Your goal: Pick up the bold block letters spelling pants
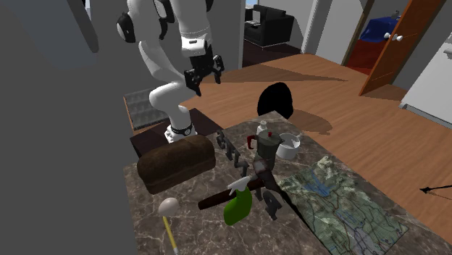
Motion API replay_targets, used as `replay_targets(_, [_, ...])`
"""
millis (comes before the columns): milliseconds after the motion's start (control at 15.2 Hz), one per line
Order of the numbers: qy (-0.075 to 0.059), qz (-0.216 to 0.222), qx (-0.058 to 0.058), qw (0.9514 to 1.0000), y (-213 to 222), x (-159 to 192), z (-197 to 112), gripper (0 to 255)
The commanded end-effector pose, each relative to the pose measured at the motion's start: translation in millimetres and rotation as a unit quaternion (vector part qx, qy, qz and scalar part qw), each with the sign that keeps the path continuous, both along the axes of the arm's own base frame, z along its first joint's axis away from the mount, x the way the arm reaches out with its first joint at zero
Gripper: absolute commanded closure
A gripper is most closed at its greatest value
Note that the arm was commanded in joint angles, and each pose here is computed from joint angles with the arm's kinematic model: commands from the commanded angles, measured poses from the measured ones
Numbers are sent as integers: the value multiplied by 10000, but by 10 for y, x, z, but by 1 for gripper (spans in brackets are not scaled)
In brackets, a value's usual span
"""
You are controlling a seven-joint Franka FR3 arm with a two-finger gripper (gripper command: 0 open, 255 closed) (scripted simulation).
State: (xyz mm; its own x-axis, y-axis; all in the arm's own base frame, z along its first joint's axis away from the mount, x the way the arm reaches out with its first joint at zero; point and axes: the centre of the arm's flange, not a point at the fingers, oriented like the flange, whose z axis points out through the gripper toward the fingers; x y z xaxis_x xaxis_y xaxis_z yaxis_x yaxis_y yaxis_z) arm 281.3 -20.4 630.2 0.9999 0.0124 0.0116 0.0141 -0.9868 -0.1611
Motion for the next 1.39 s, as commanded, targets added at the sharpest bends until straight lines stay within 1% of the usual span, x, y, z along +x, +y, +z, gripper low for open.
replay_targets(0, [0, 0, 0, 10000, 0, 0, 0, 0])
replay_targets(660, [-47, -492, -351, 9982, 292, 637, -1108, 0])
replay_targets(1320, [-94, -982, -701, 9927, 441, 1307, -2226, 0])
